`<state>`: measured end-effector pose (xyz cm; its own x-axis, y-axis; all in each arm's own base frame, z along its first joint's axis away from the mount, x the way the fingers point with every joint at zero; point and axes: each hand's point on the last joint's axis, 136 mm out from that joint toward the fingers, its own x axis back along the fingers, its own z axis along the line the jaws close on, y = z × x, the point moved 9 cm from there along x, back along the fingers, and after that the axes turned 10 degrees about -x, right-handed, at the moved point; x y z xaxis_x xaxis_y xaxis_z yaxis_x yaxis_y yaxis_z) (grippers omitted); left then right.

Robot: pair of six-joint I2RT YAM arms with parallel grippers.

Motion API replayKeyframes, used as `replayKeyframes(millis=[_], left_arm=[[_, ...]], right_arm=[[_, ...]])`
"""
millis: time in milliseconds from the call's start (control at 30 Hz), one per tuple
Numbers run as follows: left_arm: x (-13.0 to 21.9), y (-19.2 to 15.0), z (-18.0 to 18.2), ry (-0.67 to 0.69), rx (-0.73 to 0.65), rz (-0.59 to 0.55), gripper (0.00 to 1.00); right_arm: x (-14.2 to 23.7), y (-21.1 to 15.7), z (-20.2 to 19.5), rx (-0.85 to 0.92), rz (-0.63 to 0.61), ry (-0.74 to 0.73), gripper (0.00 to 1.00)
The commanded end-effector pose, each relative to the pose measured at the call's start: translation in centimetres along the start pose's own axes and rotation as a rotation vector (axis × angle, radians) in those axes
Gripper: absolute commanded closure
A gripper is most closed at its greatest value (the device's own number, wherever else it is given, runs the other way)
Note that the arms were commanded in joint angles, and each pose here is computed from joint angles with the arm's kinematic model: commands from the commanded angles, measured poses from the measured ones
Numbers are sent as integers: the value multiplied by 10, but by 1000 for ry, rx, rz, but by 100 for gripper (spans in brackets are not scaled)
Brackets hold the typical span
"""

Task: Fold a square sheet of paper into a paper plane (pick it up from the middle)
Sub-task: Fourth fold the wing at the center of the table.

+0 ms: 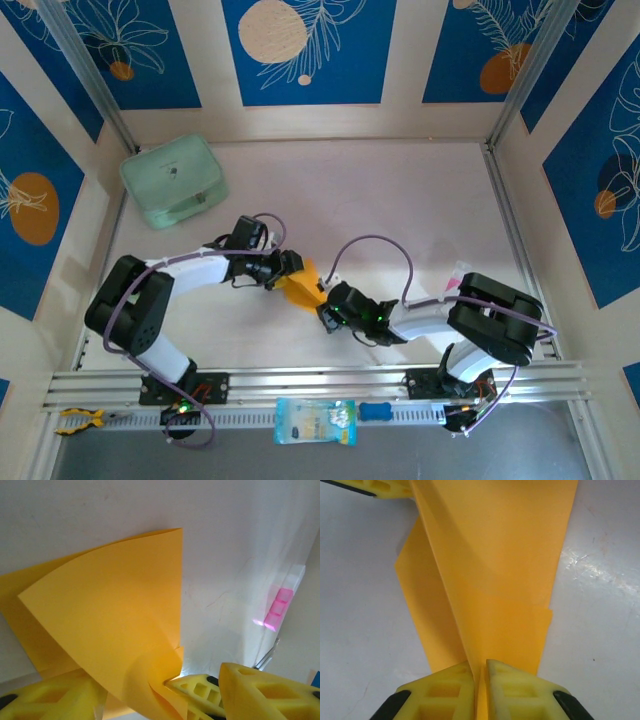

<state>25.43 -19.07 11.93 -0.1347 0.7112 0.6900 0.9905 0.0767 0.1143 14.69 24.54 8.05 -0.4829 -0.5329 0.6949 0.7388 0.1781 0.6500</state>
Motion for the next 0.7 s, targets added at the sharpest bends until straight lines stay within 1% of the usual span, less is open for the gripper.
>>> replayKeyframes(millis=[0, 67, 133, 233, 300, 400, 667], left_arm=[[-1, 3, 1, 25, 4, 8, 43], [-2, 3, 2, 29, 6, 12, 47], [-2, 3, 2, 26, 8, 13, 54], [-3, 4, 1, 7, 7, 17, 74], [-1, 4, 0, 3, 6, 11, 83], [0, 4, -2, -1, 7, 4, 90], [1, 4, -2, -12, 14, 1, 93]], right_arm=[[6, 8, 4, 69, -49, -45, 85], [9, 8, 6, 92, -63, -60, 85], [11, 9, 8, 114, -69, -66, 83], [13, 9, 11, 142, -58, -80, 81], [14, 10, 13, 153, -42, -84, 80], [15, 11, 15, 173, -22, -107, 78], [12, 10, 20, 222, 43, -177, 77]])
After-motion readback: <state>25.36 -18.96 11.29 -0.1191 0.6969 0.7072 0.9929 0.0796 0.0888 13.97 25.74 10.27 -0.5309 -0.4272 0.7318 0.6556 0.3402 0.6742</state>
